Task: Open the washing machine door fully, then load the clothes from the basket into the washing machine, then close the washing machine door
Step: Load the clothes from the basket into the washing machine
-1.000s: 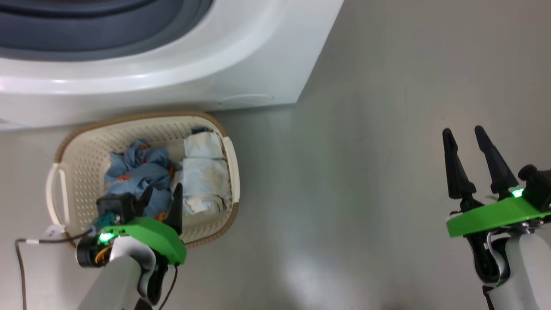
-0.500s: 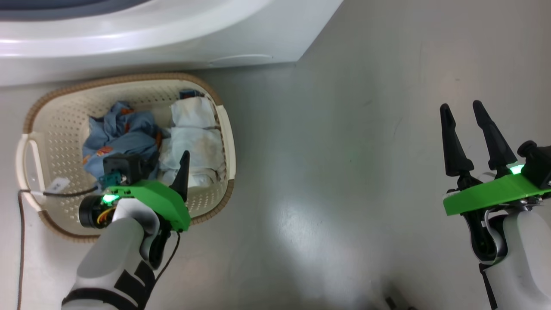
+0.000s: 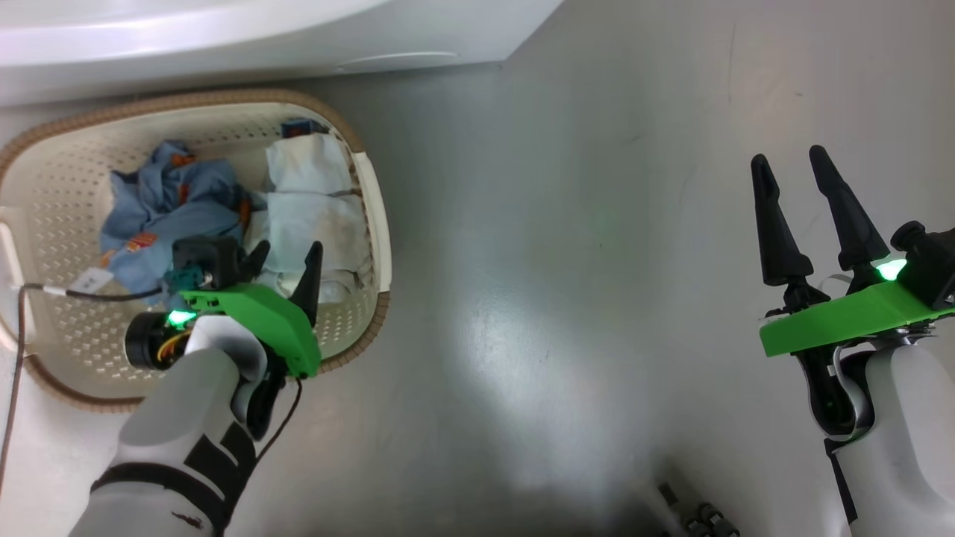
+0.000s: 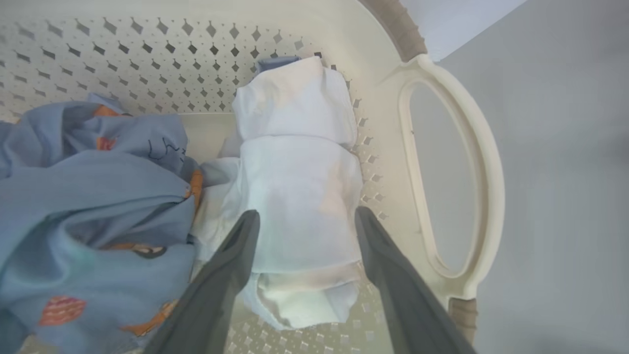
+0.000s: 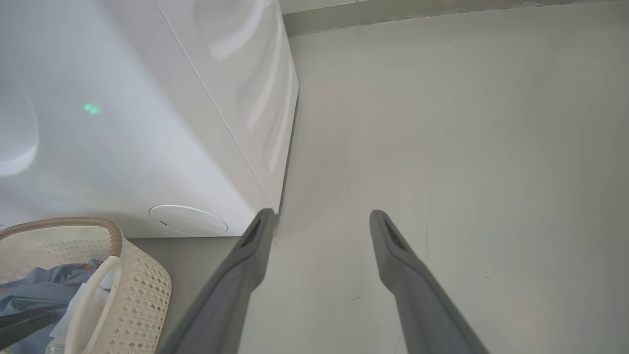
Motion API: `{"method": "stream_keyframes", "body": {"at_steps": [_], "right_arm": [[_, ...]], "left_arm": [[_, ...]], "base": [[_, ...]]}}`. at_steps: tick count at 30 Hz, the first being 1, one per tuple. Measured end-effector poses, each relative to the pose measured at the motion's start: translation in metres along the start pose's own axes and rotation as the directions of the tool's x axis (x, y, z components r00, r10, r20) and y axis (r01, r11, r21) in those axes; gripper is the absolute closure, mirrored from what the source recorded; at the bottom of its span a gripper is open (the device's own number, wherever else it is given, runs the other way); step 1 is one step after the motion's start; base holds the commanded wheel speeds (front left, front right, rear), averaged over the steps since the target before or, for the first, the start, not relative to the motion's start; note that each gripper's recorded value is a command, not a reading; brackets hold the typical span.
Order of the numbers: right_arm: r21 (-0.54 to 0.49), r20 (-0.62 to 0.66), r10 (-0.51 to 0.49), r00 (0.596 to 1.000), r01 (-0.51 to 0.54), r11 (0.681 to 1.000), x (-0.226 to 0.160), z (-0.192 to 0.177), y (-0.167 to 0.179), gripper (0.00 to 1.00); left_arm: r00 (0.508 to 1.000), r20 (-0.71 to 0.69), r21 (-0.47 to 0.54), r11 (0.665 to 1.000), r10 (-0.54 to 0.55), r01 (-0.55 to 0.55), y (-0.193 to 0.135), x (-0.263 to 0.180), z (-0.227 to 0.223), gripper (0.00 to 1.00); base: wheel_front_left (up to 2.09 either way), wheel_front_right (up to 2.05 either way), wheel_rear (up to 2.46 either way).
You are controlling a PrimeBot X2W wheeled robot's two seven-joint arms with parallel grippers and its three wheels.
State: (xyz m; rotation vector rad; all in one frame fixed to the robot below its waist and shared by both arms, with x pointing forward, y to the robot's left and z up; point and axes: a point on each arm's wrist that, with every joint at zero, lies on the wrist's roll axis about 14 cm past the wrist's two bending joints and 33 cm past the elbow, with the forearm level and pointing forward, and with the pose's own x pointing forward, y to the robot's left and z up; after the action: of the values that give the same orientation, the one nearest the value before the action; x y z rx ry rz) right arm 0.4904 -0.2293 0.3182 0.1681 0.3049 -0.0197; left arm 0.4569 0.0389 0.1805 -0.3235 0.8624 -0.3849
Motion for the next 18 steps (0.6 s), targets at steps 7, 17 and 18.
{"method": "stream_keyframes", "body": {"at_steps": [7,17,18], "right_arm": [[-0.009,-0.008,-0.002,1.0,0.002,1.0,0.002,-0.005,-0.003,0.0],[-0.021,-0.028,-0.013,1.0,0.012,1.0,0.001,-0.013,-0.009,0.0],[-0.024,-0.024,-0.015,1.0,0.014,1.0,0.002,-0.012,-0.01,0.0]], "left_arm": [[0.999,-0.046,-0.004,1.0,-0.002,0.001,0.007,0.011,-0.011,0.0],[0.995,-0.096,-0.01,1.0,-0.014,0.013,0.01,0.027,-0.02,0.0],[0.995,-0.102,-0.013,1.0,-0.016,0.015,0.01,0.03,-0.021,0.0]], "base": [[0.0,0.0,0.0],[0.0,0.0,0.0],[0.0,0.0,0.0]]}}
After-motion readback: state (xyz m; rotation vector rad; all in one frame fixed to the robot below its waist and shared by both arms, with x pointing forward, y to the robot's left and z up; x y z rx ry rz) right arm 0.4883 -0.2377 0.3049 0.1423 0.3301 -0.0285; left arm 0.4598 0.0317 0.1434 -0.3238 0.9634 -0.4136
